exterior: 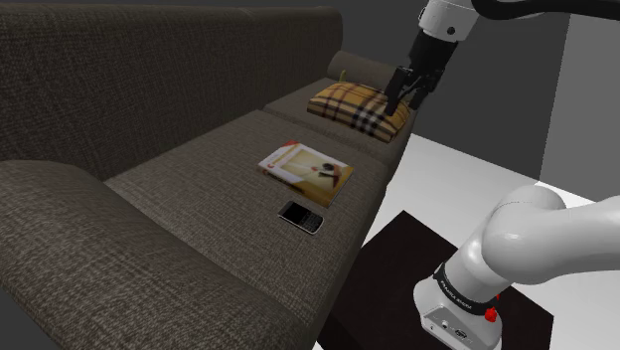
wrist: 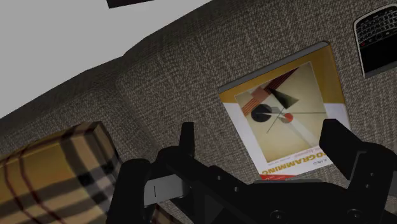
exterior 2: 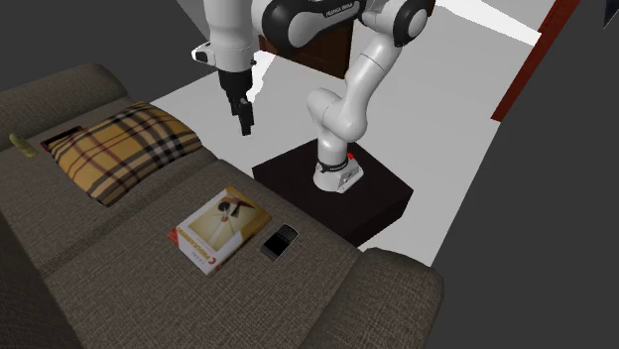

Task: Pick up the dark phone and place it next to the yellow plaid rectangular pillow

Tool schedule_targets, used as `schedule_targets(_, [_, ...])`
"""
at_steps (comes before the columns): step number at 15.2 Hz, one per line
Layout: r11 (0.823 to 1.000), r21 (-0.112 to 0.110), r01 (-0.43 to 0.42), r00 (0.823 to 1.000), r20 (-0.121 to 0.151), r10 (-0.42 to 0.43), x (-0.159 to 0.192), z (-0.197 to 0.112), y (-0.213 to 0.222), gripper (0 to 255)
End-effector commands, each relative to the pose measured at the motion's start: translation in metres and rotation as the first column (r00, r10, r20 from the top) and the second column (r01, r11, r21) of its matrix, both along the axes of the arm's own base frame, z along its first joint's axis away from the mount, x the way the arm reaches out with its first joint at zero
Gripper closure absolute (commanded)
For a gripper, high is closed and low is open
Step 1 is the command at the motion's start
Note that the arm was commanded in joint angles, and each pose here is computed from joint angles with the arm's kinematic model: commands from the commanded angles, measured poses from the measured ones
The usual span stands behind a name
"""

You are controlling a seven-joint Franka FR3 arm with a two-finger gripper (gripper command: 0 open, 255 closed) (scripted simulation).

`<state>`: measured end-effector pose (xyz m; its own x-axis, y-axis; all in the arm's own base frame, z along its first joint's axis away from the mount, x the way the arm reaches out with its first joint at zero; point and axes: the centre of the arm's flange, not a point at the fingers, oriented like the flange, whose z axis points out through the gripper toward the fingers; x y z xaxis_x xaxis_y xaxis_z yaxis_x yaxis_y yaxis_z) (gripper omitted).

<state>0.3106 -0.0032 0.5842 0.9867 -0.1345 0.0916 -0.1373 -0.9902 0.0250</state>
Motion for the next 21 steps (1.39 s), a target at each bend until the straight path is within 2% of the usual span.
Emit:
schedule_targets(1, [1.000, 0.000, 0.000, 1.000, 0.000, 0.000, 0.000, 0.000, 0.000, 0])
schedule_targets(11, [0.996, 0.019, -0.084, 0.996, -0.029, 0.084, 0.013, -0.092, 0.090, 0])
schedule_targets(21, [0.985, 0.041, -0.167, 0.984, -0.056, 0.169, 0.015, -0.182, 0.183, 0])
